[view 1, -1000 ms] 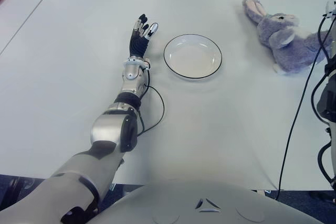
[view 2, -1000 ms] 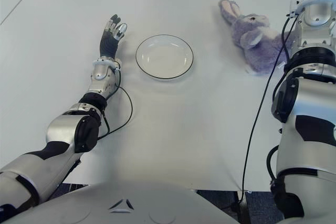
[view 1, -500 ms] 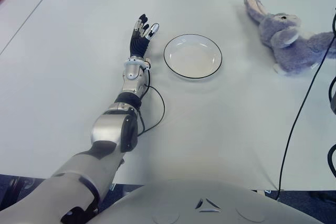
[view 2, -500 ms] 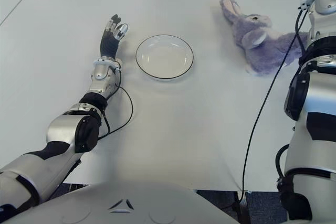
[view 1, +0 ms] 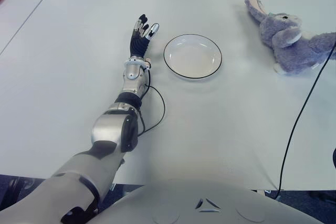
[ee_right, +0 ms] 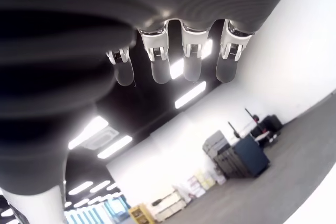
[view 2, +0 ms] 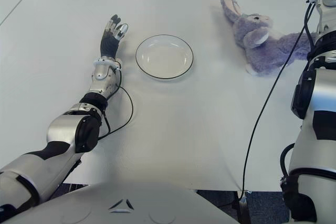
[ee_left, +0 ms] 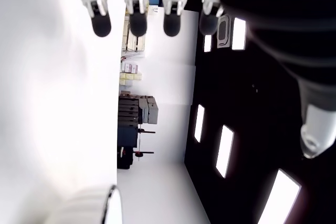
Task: Put the doll into the plate.
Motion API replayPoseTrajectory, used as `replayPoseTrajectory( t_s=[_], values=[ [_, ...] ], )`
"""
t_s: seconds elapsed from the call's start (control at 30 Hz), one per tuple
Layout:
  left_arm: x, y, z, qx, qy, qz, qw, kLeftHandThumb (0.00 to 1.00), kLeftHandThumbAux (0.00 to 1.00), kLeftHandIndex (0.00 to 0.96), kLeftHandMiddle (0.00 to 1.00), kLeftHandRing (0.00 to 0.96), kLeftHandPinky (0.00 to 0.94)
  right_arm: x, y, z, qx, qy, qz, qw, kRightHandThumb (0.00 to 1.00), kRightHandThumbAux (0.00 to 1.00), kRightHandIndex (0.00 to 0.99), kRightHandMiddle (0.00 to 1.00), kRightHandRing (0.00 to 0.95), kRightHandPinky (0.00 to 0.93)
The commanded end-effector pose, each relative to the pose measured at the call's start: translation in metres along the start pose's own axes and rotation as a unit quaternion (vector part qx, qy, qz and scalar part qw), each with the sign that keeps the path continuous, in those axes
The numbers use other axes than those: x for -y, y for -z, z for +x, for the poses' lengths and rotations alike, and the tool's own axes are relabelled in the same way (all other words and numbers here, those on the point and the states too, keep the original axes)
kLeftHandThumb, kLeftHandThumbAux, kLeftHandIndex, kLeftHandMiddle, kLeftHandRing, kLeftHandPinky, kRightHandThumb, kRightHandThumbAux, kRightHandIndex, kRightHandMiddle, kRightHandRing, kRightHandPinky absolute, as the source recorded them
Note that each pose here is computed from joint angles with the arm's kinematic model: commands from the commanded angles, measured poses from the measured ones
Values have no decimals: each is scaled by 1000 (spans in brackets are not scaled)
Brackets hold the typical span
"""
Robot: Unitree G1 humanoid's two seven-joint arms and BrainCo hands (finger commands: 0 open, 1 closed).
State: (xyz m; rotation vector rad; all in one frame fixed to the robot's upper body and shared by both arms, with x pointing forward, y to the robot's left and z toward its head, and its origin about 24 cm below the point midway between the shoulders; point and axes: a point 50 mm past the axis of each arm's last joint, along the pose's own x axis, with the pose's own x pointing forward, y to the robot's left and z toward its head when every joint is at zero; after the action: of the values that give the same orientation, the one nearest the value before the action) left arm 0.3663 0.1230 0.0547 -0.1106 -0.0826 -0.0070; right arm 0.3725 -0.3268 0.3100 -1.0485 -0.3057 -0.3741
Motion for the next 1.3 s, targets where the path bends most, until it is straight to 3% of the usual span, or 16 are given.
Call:
replayPoseTrajectory(
  t_s=[0.03, 0.13, 0.2, 0.37, 0.57, 0.93, 1.3],
  values=[
    [0, 121, -96, -291, -34, -24, 956, 0, 528, 0, 0, 0, 0, -28, 18, -12, -12, -54, -76, 996, 0, 710, 77, 37, 0, 0],
    [0, 120, -96, -289, -33, -22, 957, 0, 518, 0, 0, 0, 0, -39, 25, -17, -16, -87, -114, 990, 0, 693, 73, 35, 0, 0],
    [0, 120, -96, -288, -32, -23, 957, 0, 506, 0, 0, 0, 0, -53, 34, -26, -15, -130, -159, 979, 0, 678, 77, 27, 0, 0],
    [-1, 120, -96, -291, -31, -23, 956, 0, 492, 0, 0, 0, 0, -73, 49, -46, 0, -198, -210, 958, 0, 654, 91, 8, 0, 0],
    [-2, 121, -96, -292, -28, -13, 956, 0, 496, 0, 0, 0, 0, -81, 56, -59, 9, -262, -244, 934, 12, 655, 104, 0, 0, 0],
    [-4, 121, -96, -296, -28, -8, 955, 0, 524, 0, 0, 0, 0, -86, 69, -83, 11, -333, -262, 906, 93, 663, 91, 0, 0, 36],
    [-6, 121, -96, -296, -34, -20, 954, 0, 537, 0, 0, 0, 13, -95, 75, -122, 15, -387, -234, 892, 153, 649, 64, 0, 0, 110]
  ],
)
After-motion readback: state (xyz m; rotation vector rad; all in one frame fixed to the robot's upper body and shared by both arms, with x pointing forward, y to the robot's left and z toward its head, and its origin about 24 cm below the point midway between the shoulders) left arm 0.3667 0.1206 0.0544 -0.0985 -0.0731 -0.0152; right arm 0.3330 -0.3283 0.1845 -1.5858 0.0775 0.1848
